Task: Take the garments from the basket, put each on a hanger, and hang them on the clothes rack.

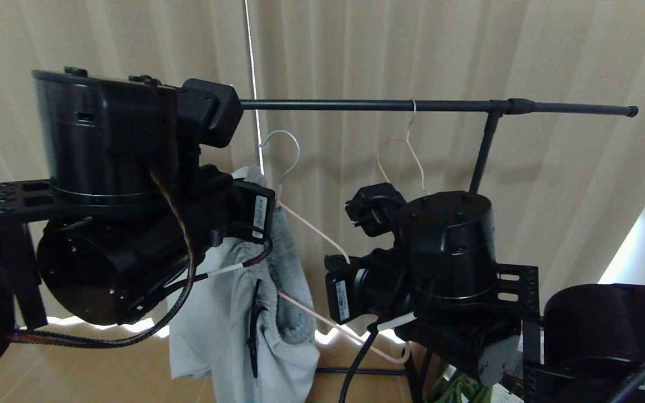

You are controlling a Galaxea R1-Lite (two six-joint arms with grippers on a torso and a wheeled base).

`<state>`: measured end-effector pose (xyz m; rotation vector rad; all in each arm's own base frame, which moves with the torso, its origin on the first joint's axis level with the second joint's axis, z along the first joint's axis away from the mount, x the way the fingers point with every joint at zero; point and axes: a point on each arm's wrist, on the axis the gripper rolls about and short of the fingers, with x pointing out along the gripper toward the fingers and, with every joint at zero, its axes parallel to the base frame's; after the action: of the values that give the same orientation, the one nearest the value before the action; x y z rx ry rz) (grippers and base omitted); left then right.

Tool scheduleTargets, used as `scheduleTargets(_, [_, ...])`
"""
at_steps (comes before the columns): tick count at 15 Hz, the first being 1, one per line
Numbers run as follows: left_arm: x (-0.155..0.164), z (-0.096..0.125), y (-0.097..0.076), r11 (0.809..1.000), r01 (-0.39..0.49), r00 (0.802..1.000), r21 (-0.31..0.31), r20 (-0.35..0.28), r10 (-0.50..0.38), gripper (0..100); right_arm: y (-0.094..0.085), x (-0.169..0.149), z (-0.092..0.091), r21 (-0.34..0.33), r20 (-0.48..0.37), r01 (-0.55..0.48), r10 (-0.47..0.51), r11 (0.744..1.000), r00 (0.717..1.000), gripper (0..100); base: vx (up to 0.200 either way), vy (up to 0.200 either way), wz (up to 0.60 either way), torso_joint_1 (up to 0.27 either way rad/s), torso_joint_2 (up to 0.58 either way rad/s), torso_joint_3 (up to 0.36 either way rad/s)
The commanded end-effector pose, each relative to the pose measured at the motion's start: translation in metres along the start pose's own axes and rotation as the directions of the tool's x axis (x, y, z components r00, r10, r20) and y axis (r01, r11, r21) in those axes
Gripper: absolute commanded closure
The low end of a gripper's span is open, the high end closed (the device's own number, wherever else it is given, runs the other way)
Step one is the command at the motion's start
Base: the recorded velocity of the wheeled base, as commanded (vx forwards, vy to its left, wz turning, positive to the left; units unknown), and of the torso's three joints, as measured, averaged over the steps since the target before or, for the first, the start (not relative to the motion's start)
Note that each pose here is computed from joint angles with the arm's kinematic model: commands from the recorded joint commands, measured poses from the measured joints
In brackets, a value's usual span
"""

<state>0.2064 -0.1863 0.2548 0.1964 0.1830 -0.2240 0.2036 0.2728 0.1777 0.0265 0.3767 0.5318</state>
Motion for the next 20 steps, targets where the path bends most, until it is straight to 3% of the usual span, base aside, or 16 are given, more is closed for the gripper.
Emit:
scheduleTargets(1, [-0.008, 0.001, 0.003, 1.0, 0.01, 1.0, -0.002, 0.011, -0.01, 100, -0.005, -0.007, 0.001, -0.014, 0.024, -0.002, 0.002, 1.0, 1.0, 100, 0.0, 0.0, 0.0, 0.0, 0.0, 0.0])
scheduleTargets(3, [-0.011, -0.002, 0.004, 1.0, 0.012, 1.0, 0.007, 0.007, -0.012, 100, -0.006, -0.01, 0.004, -0.01, 0.036, 0.0, 0.0, 1.0, 0.999, 100, 0.0, 0.0, 0.0, 0.0, 0.0, 0.0])
scheduleTargets(8, [-0.021, -0.013, 0.005, 0.992, 0.127, 0.992, 0.021, -0.006, -0.127, 100, -0.015, -0.034, 0.029, 0.013, 0.109, -0.065, 0.063, 0.998, 0.992, 100, 0.0, 0.0, 0.0, 0.0, 0.0, 0.0])
scheduleTargets(13, [-0.025, -0.014, 0.003, 0.989, 0.145, 0.989, 0.022, -0.004, -0.145, 100, -0.017, -0.041, 0.031, 0.018, 0.121, -0.07, 0.067, 0.997, 0.99, 100, 0.0, 0.0, 0.0, 0.0, 0.0, 0.0])
scheduleTargets(14, [-0.027, -0.012, 0.002, 0.988, 0.154, 0.988, 0.021, 0.003, -0.154, 0, -0.017, -0.041, 0.031, 0.018, 0.121, -0.07, 0.067, 0.997, 0.99, 100, 0.0, 0.0, 0.0, 0.0, 0.0, 0.0])
scheduleTargets(18, [-0.045, -0.019, 0.002, 0.969, 0.239, 0.971, 0.058, 0.009, -0.24, 0, -0.018, -0.048, 0.037, 0.024, 0.152, -0.078, 0.074, 0.997, 0.986, 100, 0.0, 0.0, 0.0, 0.0, 0.0, 0.0])
scheduleTargets(20, [-0.058, -0.027, 0.01, 0.949, 0.301, 0.953, 0.089, 0.011, -0.303, 0, -0.033, -0.053, 0.038, 0.013, 0.16, -0.035, 0.032, 0.999, 0.987, 100, 0.0, 0.0, 0.0, 0.0, 0.0, 0.0])
